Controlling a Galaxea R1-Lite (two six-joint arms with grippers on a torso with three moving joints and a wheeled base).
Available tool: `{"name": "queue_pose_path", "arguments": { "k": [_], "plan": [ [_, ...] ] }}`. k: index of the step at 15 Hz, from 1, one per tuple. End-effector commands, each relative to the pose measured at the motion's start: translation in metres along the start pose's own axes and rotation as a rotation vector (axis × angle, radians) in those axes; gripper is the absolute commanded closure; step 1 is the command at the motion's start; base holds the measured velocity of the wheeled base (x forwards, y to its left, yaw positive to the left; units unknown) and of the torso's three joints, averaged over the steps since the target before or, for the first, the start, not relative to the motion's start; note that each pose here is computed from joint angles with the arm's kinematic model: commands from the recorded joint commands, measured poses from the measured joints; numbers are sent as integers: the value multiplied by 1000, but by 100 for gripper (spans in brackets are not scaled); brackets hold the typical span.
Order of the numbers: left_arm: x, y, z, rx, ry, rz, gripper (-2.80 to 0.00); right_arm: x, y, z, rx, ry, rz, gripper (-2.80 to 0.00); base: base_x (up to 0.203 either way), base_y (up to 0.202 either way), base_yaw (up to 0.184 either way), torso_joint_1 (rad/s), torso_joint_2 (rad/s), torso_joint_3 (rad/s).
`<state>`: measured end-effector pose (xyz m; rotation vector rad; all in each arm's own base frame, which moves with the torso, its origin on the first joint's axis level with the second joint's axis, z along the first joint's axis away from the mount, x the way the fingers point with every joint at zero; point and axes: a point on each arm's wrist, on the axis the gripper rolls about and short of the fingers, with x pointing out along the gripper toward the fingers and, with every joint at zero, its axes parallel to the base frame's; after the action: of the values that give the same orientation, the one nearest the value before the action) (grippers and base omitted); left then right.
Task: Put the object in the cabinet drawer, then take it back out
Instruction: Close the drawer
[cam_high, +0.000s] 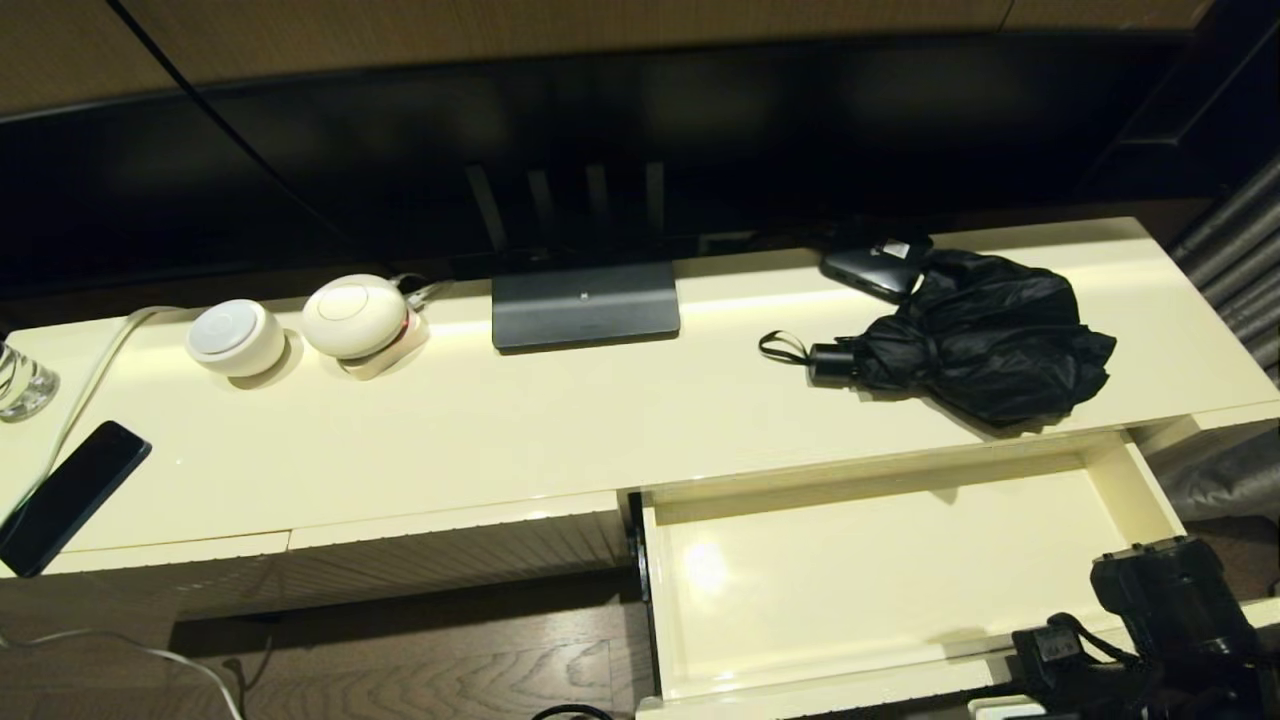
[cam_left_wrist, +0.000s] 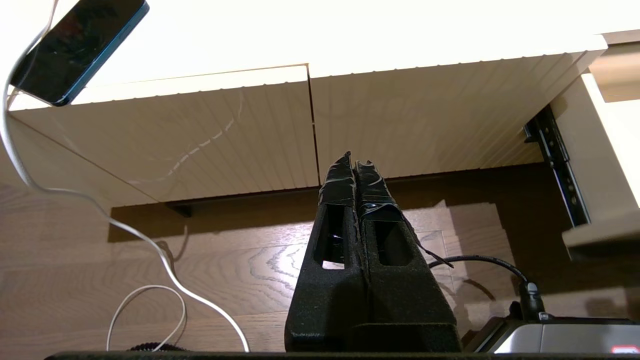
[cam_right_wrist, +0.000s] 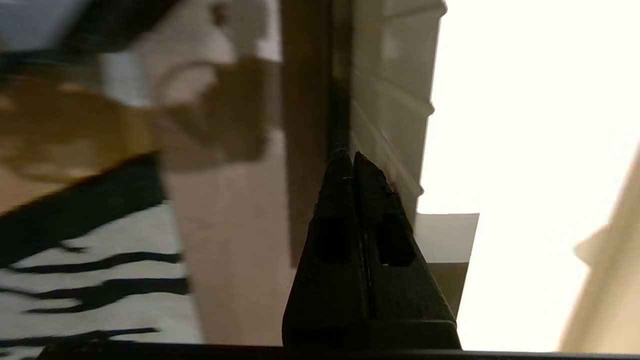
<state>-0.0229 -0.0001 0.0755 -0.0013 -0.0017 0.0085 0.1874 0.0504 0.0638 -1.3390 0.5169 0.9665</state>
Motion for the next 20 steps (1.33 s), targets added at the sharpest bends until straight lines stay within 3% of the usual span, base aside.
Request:
{"name": "queue_pose_path", "arguments": {
  "k": [1, 10, 20],
  "plan": [
    [0, 0, -1, 0, 3, 1, 0, 5, -4, -1, -12, 18, -25, 0, 0, 0, 0, 0, 0, 0],
    [0, 0, -1, 0, 3, 1, 0, 11, -31, 0, -66, 85, -185, 0, 0, 0, 0, 3, 1, 1],
    [0, 0, -1, 0, 3, 1, 0, 29, -73, -7, -42, 140, -304, 0, 0, 0, 0, 0, 0, 0]
  ]
}}
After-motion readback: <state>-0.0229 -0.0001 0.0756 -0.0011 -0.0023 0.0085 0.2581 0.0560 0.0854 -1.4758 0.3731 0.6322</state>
